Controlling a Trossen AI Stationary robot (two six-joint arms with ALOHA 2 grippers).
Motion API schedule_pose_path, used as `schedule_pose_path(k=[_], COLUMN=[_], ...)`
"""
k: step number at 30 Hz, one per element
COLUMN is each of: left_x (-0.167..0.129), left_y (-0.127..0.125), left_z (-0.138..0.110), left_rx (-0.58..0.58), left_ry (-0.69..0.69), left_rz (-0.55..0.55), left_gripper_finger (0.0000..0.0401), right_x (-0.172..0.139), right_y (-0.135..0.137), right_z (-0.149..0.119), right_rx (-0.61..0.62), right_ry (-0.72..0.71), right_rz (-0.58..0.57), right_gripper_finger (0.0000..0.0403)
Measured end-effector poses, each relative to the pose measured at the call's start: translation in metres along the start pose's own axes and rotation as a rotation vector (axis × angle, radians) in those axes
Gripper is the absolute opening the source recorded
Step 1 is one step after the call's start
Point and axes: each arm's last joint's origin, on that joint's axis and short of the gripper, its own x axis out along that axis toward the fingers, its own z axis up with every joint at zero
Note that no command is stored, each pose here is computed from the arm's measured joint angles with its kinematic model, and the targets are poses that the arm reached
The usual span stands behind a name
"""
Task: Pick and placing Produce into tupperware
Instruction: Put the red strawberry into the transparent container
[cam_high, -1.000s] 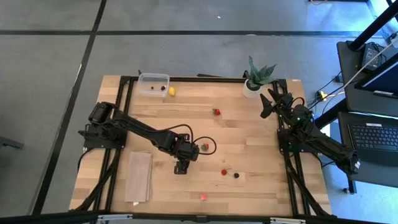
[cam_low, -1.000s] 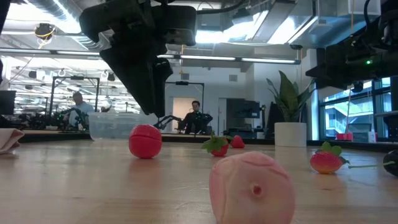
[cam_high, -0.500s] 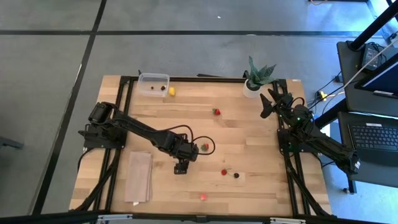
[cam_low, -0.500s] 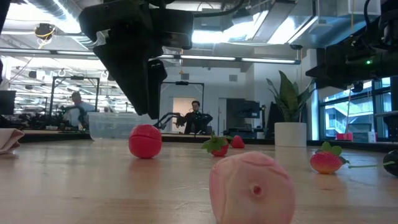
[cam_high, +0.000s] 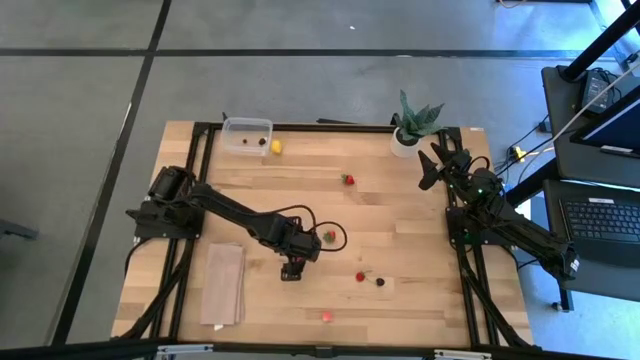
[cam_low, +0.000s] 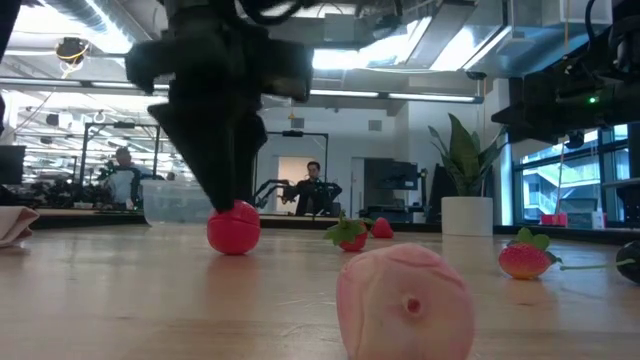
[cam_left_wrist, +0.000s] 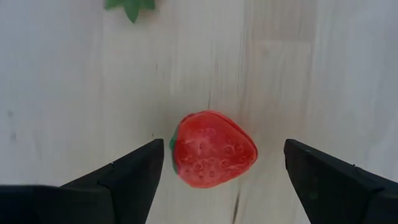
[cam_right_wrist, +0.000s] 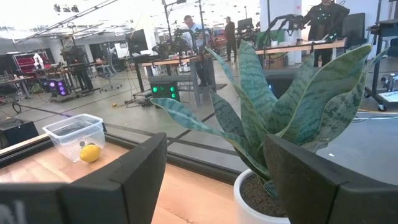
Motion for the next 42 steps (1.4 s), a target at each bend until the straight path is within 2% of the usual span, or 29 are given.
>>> schedule_pose_path(k=[12, 16, 22, 42], left_x=[0.009, 0.016, 0.029, 0.03], left_y=[0.007, 0.008, 0.006, 0.004], left_z=[0.002, 0.003, 0.0, 0.005], left_rx=[-0.043, -0.051, -0.046, -0.076], left_ry=[0.014, 0.033, 0.082, 0.034], left_rz=[0.029, 0.005, -0.01, -0.027], left_gripper_finger=[0.0288, 0.0279, 0.0278, 0.0278], right_x=[0.0, 0.0, 0.0, 0.002], right_y=[0.0, 0.0, 0.0, 0.0], right_z=[0.0, 0.0, 0.0, -0.003], right_rx=[0.0, 0.0, 0.0, -0.01], right_ry=[0.0, 0.0, 0.001, 0.032], right_rz=[0.0, 0.0, 0.0, -0.004], right_gripper_finger=[0.0269, 0.0269, 0.0269, 0.0269])
